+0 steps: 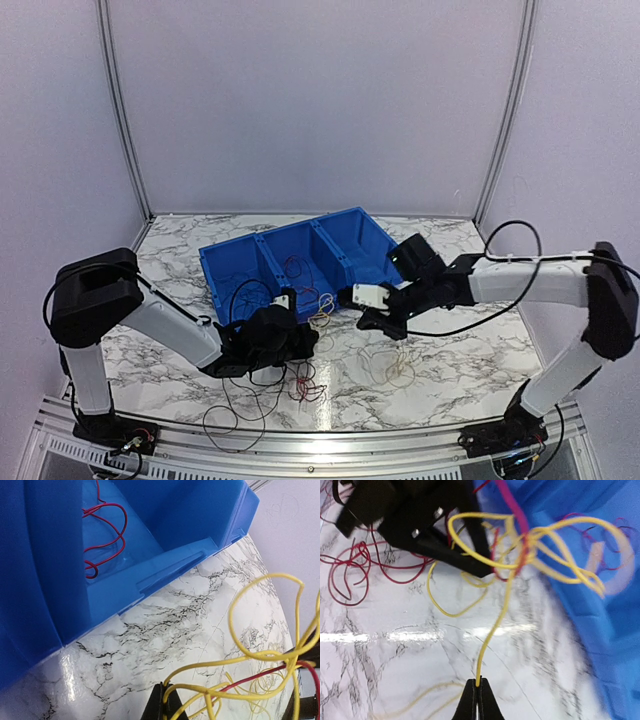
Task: Untangle the cables
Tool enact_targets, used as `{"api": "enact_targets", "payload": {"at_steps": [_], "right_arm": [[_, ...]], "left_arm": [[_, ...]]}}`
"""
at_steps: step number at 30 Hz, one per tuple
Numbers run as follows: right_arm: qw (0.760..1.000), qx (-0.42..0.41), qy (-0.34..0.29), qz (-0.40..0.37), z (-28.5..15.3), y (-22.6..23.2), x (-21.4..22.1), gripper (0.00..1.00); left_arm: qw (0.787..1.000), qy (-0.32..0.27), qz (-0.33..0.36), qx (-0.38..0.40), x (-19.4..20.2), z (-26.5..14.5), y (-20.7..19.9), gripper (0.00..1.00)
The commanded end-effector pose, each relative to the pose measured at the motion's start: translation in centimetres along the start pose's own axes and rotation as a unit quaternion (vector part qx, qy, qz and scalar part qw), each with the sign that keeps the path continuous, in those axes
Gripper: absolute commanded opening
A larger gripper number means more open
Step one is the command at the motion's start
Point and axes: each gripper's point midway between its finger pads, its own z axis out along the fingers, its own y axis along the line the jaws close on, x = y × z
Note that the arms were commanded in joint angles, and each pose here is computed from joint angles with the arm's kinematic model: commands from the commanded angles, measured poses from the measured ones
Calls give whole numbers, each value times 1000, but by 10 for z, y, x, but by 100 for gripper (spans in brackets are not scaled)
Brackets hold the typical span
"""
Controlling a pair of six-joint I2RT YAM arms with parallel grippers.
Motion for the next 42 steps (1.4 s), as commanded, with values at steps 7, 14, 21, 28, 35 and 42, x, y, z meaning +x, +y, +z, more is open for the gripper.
{"api": "enact_targets", "payload": {"at_steps": [7,14,21,28,35,42], "right_arm": [[972,199,-124,-29,-209,-65,-92,0],[932,291,-209,-53,-313,-101,-153,0],[900,334,-271,-78,-374,-113,-203,0],[880,372,-281,-92,-389,-135,-221,0],[852,416,-298,-116,-409,-161,-249,0],[815,463,-316,-146,-429,-189,-277,0]], "left_arm": [[1000,21,-12,6,13,9,0,0],[1000,29,-10,3,19,14,3,0],[999,30,4,24,15,11,-13,10],[998,16,33,59,3,-1,-41,33],[996,9,48,76,-2,-12,-55,39],[996,9,47,75,-1,-14,-55,40]]}}
